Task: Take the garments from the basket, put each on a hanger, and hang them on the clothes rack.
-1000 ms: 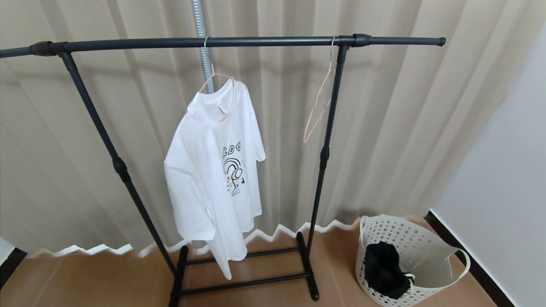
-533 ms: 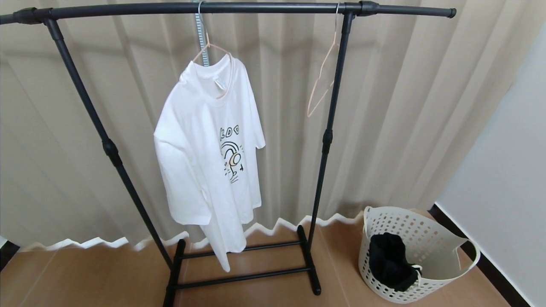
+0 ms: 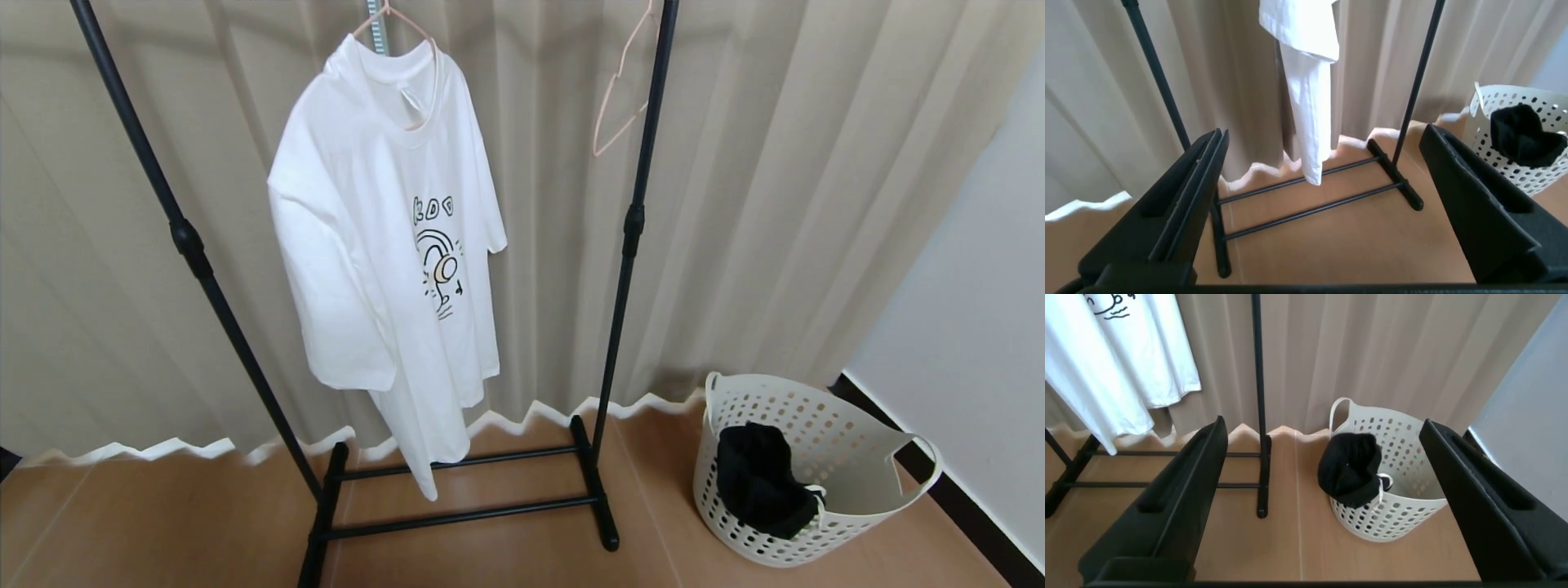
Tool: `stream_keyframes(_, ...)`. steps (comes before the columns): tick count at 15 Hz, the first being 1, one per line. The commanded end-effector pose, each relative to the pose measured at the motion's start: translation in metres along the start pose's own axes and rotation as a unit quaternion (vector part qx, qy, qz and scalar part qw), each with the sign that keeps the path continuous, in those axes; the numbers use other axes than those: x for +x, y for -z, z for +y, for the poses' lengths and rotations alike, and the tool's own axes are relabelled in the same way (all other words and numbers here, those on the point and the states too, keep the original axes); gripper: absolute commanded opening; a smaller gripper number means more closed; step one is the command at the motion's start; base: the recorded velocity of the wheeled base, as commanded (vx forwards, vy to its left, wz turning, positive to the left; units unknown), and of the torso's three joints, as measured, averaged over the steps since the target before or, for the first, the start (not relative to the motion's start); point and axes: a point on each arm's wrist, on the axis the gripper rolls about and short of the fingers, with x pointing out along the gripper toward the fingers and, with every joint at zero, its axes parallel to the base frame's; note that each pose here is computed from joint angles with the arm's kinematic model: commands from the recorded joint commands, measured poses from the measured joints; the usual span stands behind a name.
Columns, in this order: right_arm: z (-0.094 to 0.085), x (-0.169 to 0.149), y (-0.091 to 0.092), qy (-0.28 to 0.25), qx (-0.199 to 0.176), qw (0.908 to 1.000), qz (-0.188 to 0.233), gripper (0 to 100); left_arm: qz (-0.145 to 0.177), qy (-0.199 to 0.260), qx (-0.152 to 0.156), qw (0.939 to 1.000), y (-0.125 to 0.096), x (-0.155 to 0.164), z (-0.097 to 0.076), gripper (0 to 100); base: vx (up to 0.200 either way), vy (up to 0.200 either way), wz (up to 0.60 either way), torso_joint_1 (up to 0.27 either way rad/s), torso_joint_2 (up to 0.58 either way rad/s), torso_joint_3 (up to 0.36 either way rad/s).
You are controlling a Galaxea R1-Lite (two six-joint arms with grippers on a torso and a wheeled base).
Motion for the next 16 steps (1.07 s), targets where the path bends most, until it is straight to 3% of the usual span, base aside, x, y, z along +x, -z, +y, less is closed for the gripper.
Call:
stream_keyframes(1, 0.0000, 0.0001, -0.0001, 0.000, 0.000, 1.0000, 0.000, 100, 0.000, 0.000, 0.000, 1.0000, -0.0001, 0.0001, 0.0000, 100, 0.000, 0.000, 0.00, -0.080, 0.45, 0.373)
stream_keyframes(5, 0.0000, 0.0001, -0.0001, 0.000, -0.001, 1.0000, 0.000, 100, 0.000, 0.000, 0.000, 1.0000, -0.0001, 0.0001, 0.0000, 100, 0.150, 0.000, 0.00, -0.042, 0.27, 0.234)
stream_keyframes(11, 0.0000, 0.0001, -0.0001, 0.000, -0.001, 1.0000, 0.000, 100, 0.000, 0.000, -0.001, 1.0000, -0.0003, 0.0001, 0.0001, 100, 0.200, 0.000, 0.00, -0.003, 0.02, 0.018)
stream_keyframes(13, 0.0000, 0.0001, -0.0001, 0.000, -0.002, 1.0000, 0.000, 100, 0.000, 0.000, 0.000, 1.0000, -0.0001, 0.0001, 0.0001, 100, 0.000, 0.000, 0.00, 0.000, 0.00, 0.000)
stream_keyframes(16, 0.0000, 0.0001, -0.0001, 0.000, -0.001, 1.0000, 0.000, 100, 0.000, 0.000, 0.000, 1.0000, -0.0001, 0.0001, 0.0001, 100, 0.000, 0.000, -0.60, 0.007, 0.01, 0.007)
